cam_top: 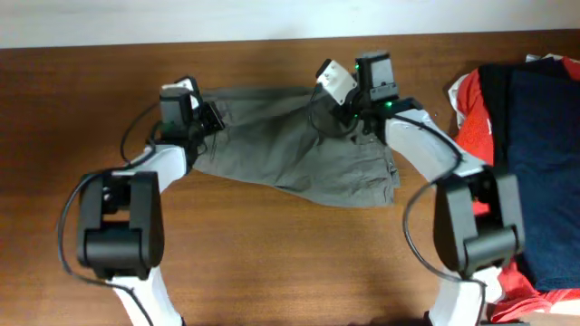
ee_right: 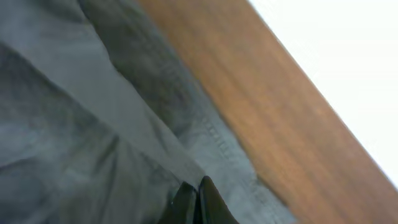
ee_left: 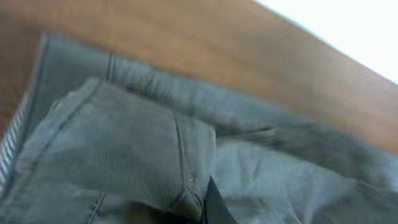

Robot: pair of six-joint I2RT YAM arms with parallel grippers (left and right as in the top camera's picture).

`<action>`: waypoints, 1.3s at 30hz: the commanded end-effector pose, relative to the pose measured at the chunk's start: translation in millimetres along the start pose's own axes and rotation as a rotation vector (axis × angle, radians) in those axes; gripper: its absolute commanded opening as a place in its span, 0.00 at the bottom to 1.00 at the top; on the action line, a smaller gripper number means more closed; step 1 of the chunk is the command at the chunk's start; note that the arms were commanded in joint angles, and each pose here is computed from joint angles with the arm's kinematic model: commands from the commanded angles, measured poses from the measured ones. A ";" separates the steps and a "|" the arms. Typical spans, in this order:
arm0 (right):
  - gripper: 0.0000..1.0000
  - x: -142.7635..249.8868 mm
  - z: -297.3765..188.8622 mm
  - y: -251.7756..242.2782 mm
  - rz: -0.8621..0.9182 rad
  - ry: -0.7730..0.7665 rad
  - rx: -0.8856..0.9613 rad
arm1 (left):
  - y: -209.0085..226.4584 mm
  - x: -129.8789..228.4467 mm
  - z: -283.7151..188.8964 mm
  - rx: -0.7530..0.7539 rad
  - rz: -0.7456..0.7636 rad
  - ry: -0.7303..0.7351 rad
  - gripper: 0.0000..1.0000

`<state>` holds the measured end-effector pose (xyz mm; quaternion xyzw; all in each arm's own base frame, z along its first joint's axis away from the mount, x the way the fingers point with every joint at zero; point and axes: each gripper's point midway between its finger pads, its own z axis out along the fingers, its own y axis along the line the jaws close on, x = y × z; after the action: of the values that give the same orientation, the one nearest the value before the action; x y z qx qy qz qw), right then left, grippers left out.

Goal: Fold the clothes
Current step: 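Grasp the bottom leg hems with both grippers and fold them upward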

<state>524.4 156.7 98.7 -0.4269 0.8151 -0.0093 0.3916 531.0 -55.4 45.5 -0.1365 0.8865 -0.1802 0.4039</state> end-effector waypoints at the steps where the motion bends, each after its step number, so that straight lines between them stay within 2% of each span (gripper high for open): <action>1: 0.04 8.1 29.2 -5.9 0.000 -0.023 0.027 | 26.9 -9.2 5.0 -0.140 -0.001 -0.070 0.01; 4: 0.05 5.0 39.7 -10.6 -0.006 -0.059 0.055 | 21.9 -21.4 4.5 -0.127 0.005 -0.123 0.01; 5: 0.23 -0.1 39.0 -15.0 -0.006 -0.079 0.073 | 16.9 -32.0 3.6 -0.107 0.009 -0.166 0.01; 6: 0.60 -8.8 37.2 -24.1 0.017 -0.114 0.111 | 10.4 -41.7 2.3 -0.079 0.014 -0.205 0.06; 7: 0.80 -17.7 32.6 -34.7 0.060 -0.152 0.146 | -3.4 -54.1 0.3 -0.015 0.024 -0.248 0.05; 8: 0.89 -35.4 18.4 -51.6 0.154 -0.220 0.183 | -17.4 -65.5 -2.0 0.046 0.036 -0.275 0.06; 9: 0.89 -56.3 -7.9 -73.7 0.267 -0.294 0.206 | -25.8 -75.1 -3.2 0.070 0.040 -0.282 0.06; 10: 0.84 -72.8 -39.6 -84.4 0.317 -0.328 0.167 | -29.4 -83.0 -3.5 0.066 0.040 -0.277 0.06; 12: 0.80 -76.0 -71.0 -66.8 0.339 -0.286 0.015 | -30.5 -85.6 -3.9 0.067 0.040 -0.280 0.19; 14: 0.80 -57.2 -86.1 -46.5 0.385 -0.166 -0.067 | -26.1 -88.2 -4.5 0.044 0.036 -0.293 0.76; 15: 0.80 -36.9 -86.4 -28.5 0.418 -0.068 -0.123 | -20.2 -104.7 -9.1 0.019 0.038 -0.341 0.99; 17: 0.79 -24.8 -87.3 -15.8 0.439 -0.009 -0.166 | -22.2 -129.5 -17.1 0.031 0.034 -0.343 0.99; 18: 0.69 -21.0 -89.9 -1.2 0.421 0.009 -0.233 | -24.2 -130.9 -19.1 0.037 0.029 -0.297 0.99; 19: 0.54 -15.7 -93.6 17.6 0.424 0.035 -0.320 | -20.9 -115.8 -19.6 0.002 0.008 -0.171 0.47; 20: 0.31 -15.8 -92.5 26.4 0.431 0.040 -0.359 | -10.2 -92.2 -18.6 -0.051 -0.014 -0.056 0.15; 21: 0.17 -15.4 -87.0 32.6 0.429 0.046 -0.377 | 0.5 -69.6 -19.2 -0.097 -0.032 0.035 0.00; 23: 0.11 -15.8 -67.3 60.7 0.415 0.070 -0.454 | 15.3 -30.8 -24.9 -0.161 -0.035 0.189 0.00; 24: 0.11 -11.5 -55.7 65.0 0.402 0.098 -0.433 | 15.3 -24.6 -26.0 -0.165 -0.008 0.215 0.00; 25: 0.17 -7.5 -46.1 63.9 0.432 0.122 -0.404 | 11.7 -17.5 -26.3 -0.166 0.000 0.238 0.01; 26: 0.31 -8.1 -40.3 67.4 0.472 0.129 -0.407 | 8.2 -9.0 -27.2 -0.168 0.010 0.267 0.00; 27: 0.33 -11.2 -35.7 70.8 0.487 0.126 -0.408 | 4.8 -2.6 -27.8 -0.168 0.020 0.288 0.01; 28: 0.49 -13.1 -30.0 74.7 0.474 0.122 -0.407 | 2.2 1.6 -28.1 -0.168 0.025 0.302 0.00; 30: 0.57 2.4 -15.1 74.5 0.453 0.186 -0.339 | 2.1 5.5 -29.2 -0.169 0.043 0.318 0.01; 33: 0.57 16.0 -1.9 79.9 0.471 0.231 -0.331 | 4.0 8.5 -30.6 -0.176 0.040 0.332 0.01; 36: 0.57 26.7 2.8 63.7 0.452 0.268 -0.226 | 9.8 9.2 -32.4 -0.194 0.039 0.338 0.01; 38: 0.59 27.6 2.9 62.6 0.478 0.275 -0.214 | 12.6 7.8 -32.5 -0.211 0.043 0.331 0.01; 39: 0.54 27.5 2.9 62.7 0.513 0.279 -0.210 | 12.6 8.0 -32.6 -0.211 0.046 0.332 0.00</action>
<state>473.0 181.0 60.8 -0.2706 0.9279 0.1250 0.2240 498.1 -46.0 45.8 -0.1333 0.9584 -0.1064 0.2287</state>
